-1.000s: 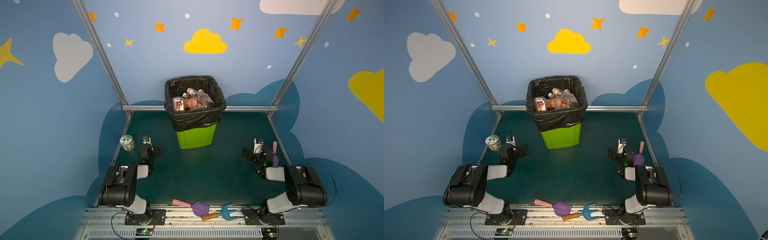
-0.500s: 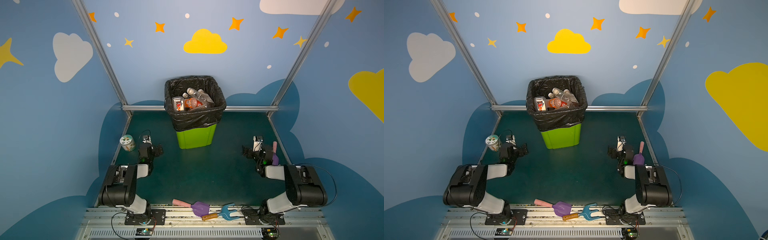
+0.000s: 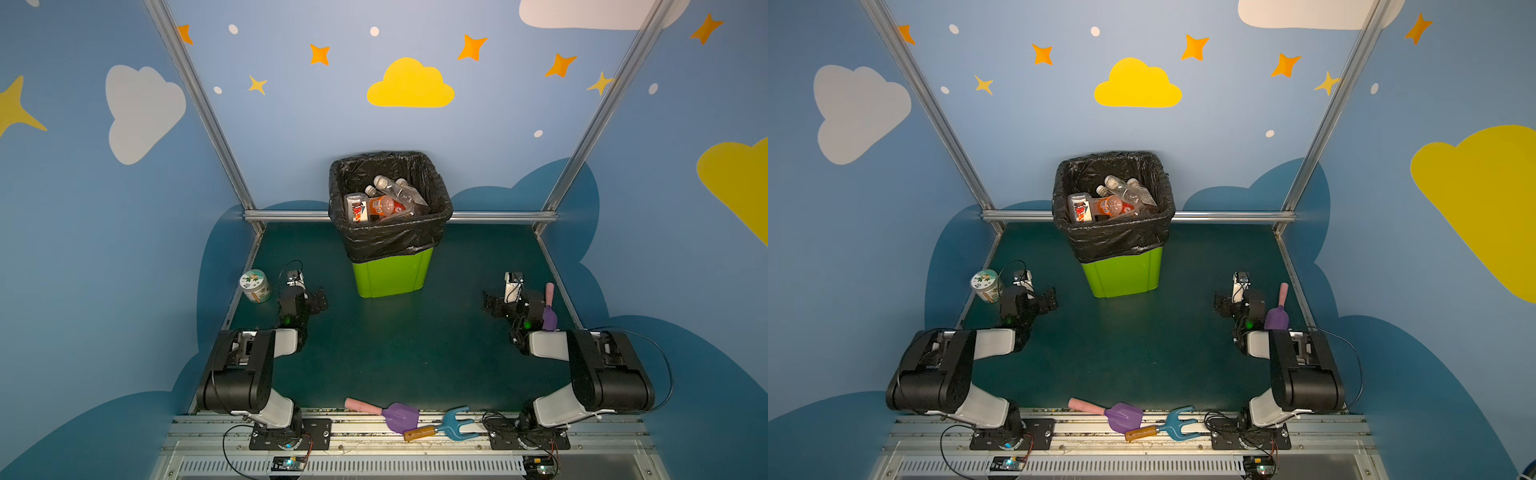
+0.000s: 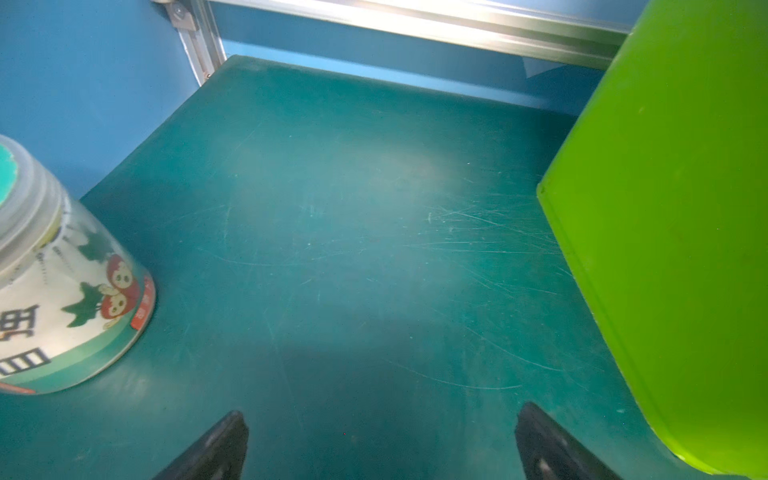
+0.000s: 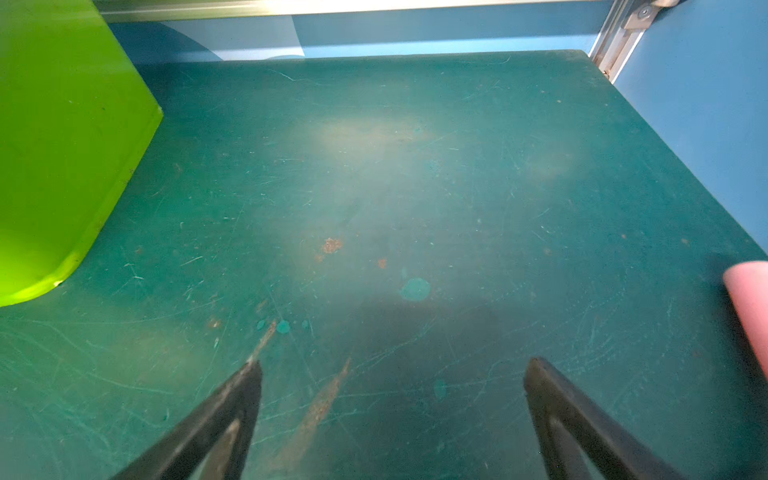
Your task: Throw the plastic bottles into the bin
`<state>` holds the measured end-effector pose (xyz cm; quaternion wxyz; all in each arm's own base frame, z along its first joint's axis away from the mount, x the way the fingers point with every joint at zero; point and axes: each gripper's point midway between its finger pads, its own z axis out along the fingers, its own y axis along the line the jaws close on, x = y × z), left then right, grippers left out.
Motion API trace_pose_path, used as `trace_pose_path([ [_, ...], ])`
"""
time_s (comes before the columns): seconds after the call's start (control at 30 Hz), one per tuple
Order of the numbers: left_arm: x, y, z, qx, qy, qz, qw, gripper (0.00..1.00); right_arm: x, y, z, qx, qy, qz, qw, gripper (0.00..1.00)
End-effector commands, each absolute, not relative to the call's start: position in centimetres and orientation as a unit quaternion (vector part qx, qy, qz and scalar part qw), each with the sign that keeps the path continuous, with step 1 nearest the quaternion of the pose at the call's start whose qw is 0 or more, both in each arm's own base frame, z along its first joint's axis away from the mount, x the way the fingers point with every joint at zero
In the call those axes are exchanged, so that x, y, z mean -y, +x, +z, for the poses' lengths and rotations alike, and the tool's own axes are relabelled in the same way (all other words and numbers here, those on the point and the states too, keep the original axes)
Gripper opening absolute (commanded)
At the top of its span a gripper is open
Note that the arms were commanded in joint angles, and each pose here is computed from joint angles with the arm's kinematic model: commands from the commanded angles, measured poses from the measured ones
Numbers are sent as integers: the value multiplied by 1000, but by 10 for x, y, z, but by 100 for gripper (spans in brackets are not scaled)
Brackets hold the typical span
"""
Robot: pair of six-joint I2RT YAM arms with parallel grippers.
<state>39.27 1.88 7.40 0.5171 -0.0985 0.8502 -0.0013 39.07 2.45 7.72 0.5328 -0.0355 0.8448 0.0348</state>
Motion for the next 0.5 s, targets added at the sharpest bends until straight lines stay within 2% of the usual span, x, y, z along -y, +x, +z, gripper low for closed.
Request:
trace_pose_path([
  [0.0, -20, 393, 81, -844, -94, 5, 529, 100, -24, 395, 91, -833, -38, 27, 551, 97],
  [0.47, -20, 393, 80, -844, -94, 6, 528, 100, -24, 395, 90, -834, -37, 26, 550, 97],
])
